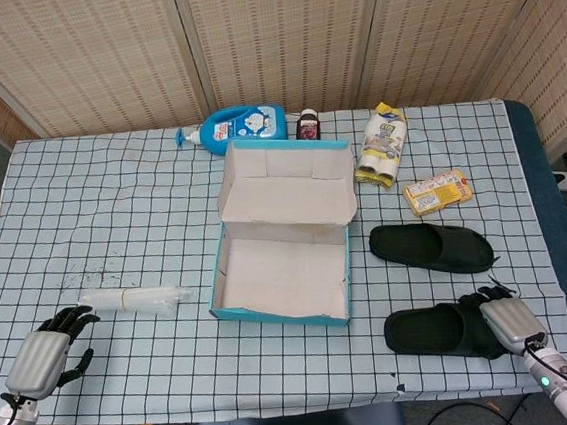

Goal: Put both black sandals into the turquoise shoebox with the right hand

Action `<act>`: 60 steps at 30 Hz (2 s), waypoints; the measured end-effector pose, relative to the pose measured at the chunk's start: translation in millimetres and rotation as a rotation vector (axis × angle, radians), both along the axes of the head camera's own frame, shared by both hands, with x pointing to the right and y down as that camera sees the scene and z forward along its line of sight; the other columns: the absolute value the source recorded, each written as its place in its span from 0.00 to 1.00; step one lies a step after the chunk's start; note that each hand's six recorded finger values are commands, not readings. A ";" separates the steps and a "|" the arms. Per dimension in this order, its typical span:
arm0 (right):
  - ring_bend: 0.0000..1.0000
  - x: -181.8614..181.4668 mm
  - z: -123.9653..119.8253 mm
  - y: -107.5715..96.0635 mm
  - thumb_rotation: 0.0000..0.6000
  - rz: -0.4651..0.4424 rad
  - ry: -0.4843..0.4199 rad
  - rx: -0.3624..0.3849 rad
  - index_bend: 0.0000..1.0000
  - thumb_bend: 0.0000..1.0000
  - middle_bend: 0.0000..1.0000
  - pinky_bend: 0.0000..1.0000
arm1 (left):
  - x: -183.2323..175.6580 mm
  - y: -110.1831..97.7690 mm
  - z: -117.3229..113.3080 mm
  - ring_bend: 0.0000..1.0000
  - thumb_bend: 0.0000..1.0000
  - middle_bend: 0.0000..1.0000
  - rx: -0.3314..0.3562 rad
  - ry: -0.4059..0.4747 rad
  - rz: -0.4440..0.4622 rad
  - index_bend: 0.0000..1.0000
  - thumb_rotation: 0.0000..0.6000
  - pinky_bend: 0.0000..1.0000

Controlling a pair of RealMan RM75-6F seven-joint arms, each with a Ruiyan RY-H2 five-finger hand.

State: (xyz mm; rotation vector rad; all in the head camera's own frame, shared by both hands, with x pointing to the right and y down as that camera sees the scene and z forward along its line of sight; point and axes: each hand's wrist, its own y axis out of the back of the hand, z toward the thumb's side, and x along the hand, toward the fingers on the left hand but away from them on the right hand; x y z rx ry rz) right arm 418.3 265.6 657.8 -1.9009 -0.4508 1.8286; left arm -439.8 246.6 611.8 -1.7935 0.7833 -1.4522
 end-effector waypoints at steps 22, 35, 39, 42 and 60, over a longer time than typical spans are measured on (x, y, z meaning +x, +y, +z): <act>0.31 -3.0 -32.8 -13.5 1.00 0.032 -0.014 0.116 0.45 0.00 0.45 0.28 | -0.9 0.1 0.0 0.17 0.40 0.18 -0.006 0.006 -0.009 0.27 1.00 0.35; 0.31 -30.0 -102.0 -31.9 1.00 0.028 -0.140 0.171 0.45 0.00 0.45 0.28 | -2.7 -0.7 -4.3 0.17 0.40 0.18 0.004 0.000 -0.017 0.28 1.00 0.35; 0.32 -62.0 -105.4 -47.7 1.00 0.005 -0.240 0.150 0.46 0.00 0.45 0.28 | -5.7 -2.1 -6.2 0.17 0.40 0.18 0.011 -0.008 -0.028 0.28 1.00 0.35; 0.32 -89.8 -103.4 -65.2 1.00 -0.029 -0.305 0.143 0.46 0.00 0.45 0.28 | -7.6 -3.2 -8.0 0.17 0.40 0.18 0.018 -0.010 -0.036 0.28 1.00 0.35; 0.32 -229.9 -46.6 -122.1 1.00 0.002 -0.448 0.073 0.46 0.00 0.45 0.28 | -8.8 -3.1 -8.8 0.16 0.40 0.18 0.013 -0.008 -0.034 0.28 1.00 0.35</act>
